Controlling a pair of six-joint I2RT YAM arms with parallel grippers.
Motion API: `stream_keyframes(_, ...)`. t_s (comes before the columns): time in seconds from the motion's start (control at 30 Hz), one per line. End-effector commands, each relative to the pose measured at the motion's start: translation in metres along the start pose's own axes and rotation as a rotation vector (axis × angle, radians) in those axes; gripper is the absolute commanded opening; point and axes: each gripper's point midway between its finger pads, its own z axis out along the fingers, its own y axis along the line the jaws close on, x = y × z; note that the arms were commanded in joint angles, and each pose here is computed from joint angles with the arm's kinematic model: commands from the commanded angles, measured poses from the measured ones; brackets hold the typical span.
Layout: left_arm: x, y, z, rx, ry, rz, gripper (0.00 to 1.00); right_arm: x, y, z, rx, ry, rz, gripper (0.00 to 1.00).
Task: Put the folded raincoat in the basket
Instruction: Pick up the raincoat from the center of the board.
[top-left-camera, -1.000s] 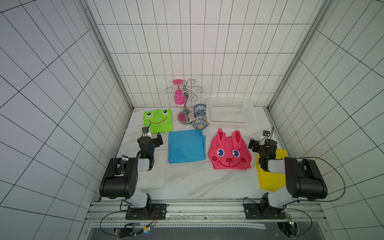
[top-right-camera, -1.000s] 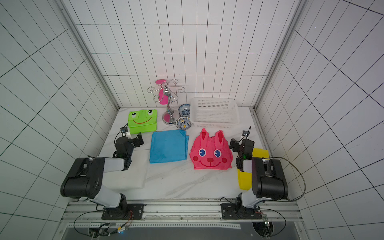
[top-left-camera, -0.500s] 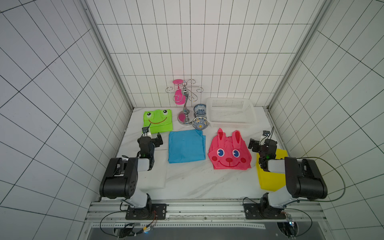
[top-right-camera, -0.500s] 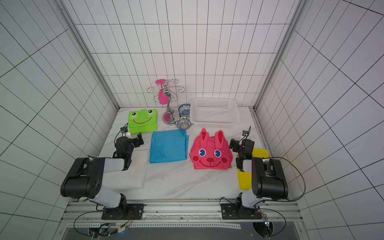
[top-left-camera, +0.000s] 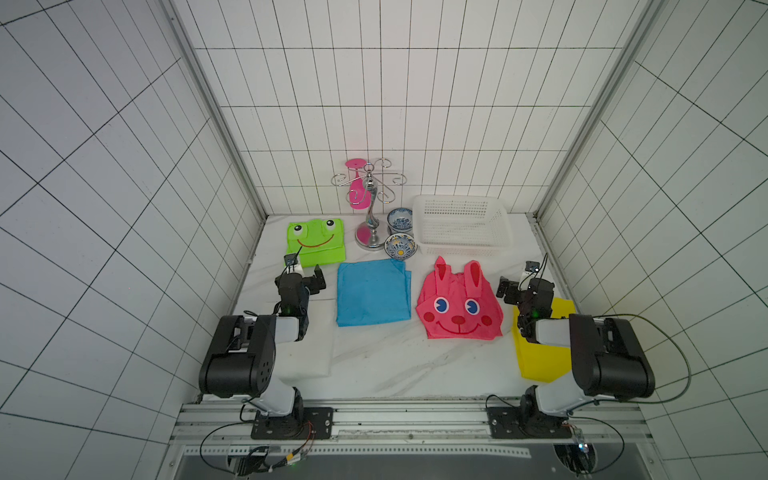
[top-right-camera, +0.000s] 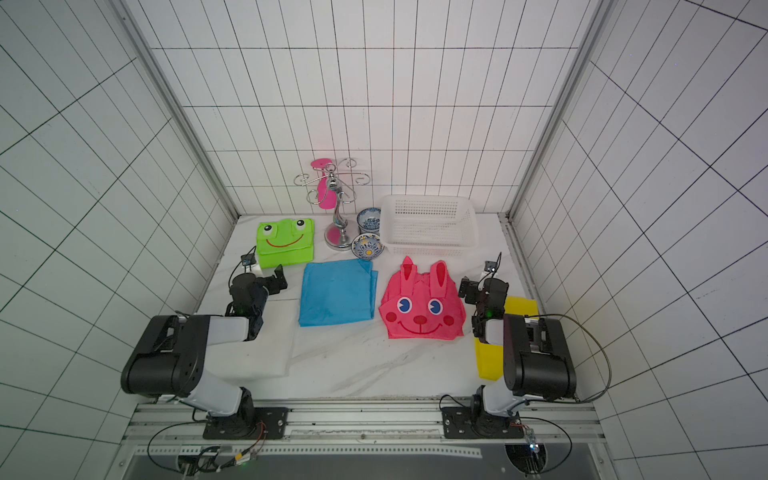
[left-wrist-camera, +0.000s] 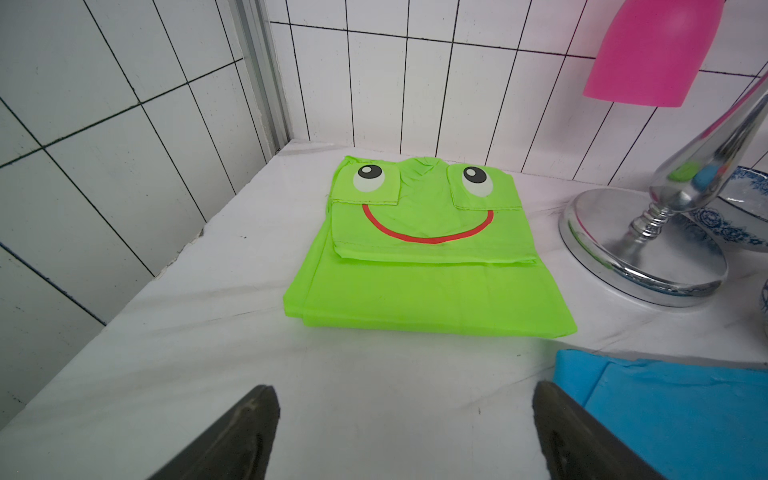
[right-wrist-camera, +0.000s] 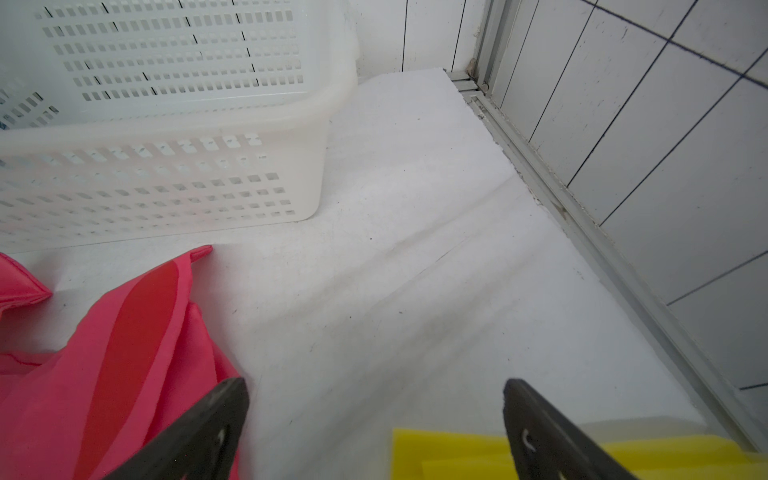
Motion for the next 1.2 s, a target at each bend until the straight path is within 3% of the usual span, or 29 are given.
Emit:
stream_keyframes(0.0, -0.005, -0.004, -0.001, 0.003, -0.03, 0.015, 0.97, -0.016, -0.002, 0.003, 0.0, -0.037, -0.002, 0.99)
stream_keyframes(0.3, -0.006, -0.007, -0.004, 0.019, -0.042, 0.025, 0.98, -0.03, -0.008, -0.009, 0.031, -0.065, 0.018, 0.99)
stream_keyframes(0.47, -0.028, -0.027, -0.028, 0.142, -0.125, 0.063, 0.98, -0.08, -0.024, -0.056, 0.121, 0.001, 0.098, 0.99)
stream_keyframes(0.6, -0.056, -0.048, -0.051, 0.246, -0.002, 0.071, 0.98, -0.114, -0.032, -0.102, 0.165, 0.054, 0.157, 0.99)
stream_keyframes(0.7, -0.067, -0.066, -0.071, 0.351, 0.137, 0.101, 0.97, -0.104, -0.052, -0.134, 0.309, 0.109, 0.46, 0.99)
stream_keyframes(0.73, -0.065, -0.073, -0.078, 0.398, 0.197, 0.121, 0.97, -0.099, -0.048, -0.14, 0.289, 0.124, 0.516, 0.99)
stream_keyframes(0.83, -0.058, -0.083, -0.091, 0.472, 0.311, 0.134, 0.98, -0.099, -0.002, -0.146, -0.005, 0.153, 0.477, 0.99)
stream_keyframes(0.93, -0.049, -0.091, -0.109, 0.556, 0.393, 0.195, 0.98, -0.073, 0.026, -0.15, -0.121, 0.286, 0.602, 0.96)
stream_keyframes(1.07, -0.027, -0.124, -0.153, 0.855, 0.448, 0.324, 0.98, -0.019, 0.061, -0.151, -0.183, 0.532, 0.64, 0.91)
stream_keyframes(1.17, -0.004, -0.144, -0.169, 0.904, 0.494, 0.465, 0.98, 0.024, 0.06, -0.157, -0.085, 0.699, 0.655, 0.87)
